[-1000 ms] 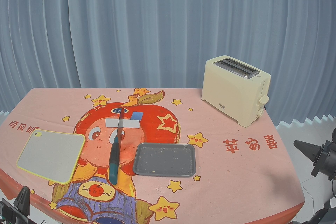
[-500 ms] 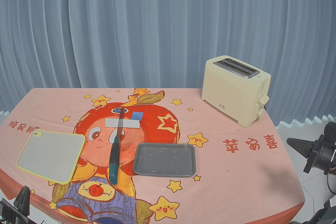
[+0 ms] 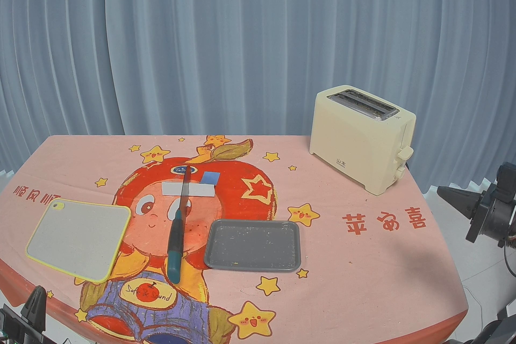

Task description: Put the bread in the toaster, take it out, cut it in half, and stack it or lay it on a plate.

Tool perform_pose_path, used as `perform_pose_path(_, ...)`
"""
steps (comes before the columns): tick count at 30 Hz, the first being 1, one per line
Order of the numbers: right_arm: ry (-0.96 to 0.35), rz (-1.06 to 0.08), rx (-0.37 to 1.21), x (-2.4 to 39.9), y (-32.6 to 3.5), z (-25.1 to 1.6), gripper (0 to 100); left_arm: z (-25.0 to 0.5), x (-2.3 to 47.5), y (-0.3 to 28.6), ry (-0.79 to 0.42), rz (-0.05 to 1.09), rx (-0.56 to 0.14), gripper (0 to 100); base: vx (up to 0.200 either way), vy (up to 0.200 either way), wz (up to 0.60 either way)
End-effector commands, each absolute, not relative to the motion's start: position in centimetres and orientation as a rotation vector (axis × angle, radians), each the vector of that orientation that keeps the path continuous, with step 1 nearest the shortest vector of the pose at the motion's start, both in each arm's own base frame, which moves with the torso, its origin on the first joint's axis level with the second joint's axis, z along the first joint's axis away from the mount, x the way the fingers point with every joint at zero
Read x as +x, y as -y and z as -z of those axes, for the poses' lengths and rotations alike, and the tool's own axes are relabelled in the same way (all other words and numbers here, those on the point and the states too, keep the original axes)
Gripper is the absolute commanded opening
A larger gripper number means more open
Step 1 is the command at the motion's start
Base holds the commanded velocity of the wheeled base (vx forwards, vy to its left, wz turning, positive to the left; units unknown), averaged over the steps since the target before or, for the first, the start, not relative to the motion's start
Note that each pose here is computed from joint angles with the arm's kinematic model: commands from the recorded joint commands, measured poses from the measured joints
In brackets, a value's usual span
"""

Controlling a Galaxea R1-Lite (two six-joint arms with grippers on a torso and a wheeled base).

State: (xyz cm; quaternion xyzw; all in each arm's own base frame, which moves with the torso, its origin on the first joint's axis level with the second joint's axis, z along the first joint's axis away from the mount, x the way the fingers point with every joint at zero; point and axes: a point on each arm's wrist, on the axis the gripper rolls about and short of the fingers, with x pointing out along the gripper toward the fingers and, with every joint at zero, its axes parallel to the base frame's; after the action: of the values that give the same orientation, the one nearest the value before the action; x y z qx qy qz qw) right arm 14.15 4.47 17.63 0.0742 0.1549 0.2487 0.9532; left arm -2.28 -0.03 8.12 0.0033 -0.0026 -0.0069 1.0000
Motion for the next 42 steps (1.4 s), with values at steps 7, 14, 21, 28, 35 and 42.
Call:
perform_pose_path(7,-0.195,-0.529,0.156,20.0,-6.2,-21.2,0,-7.6,-2.2,0.0,-0.003,0.014,0.006,0,0.000,0.000,0.00)
perform_pose_path(14,-0.291,-0.533,0.214,21.0,-6.8,-19.8,0,-7.6,-2.2,0.0,-0.003,0.014,0.006,0,0.000,0.000,0.00)
perform_pose_path(21,-0.457,-0.444,0.226,24.0,-7.1,-15.5,0,-7.6,-2.2,0.0,-0.003,0.014,0.006,0,0.000,0.000,0.00)
perform_pose_path(28,-0.484,-0.417,0.229,23.9,-6.6,-14.8,0,-7.6,-2.2,0.0,-0.003,0.014,0.006,0,0.000,0.000,0.00)
perform_pose_path(35,-0.488,-0.370,0.238,24.2,-5.5,-14.5,0,-7.6,-2.2,0.0,-0.003,0.014,0.006,0,0.000,0.000,0.00)
perform_pose_path(42,-0.512,-0.334,0.240,25.0,-5.1,-13.8,0,-7.6,-2.2,0.0,-0.003,0.014,0.006,0,0.000,0.000,0.00)
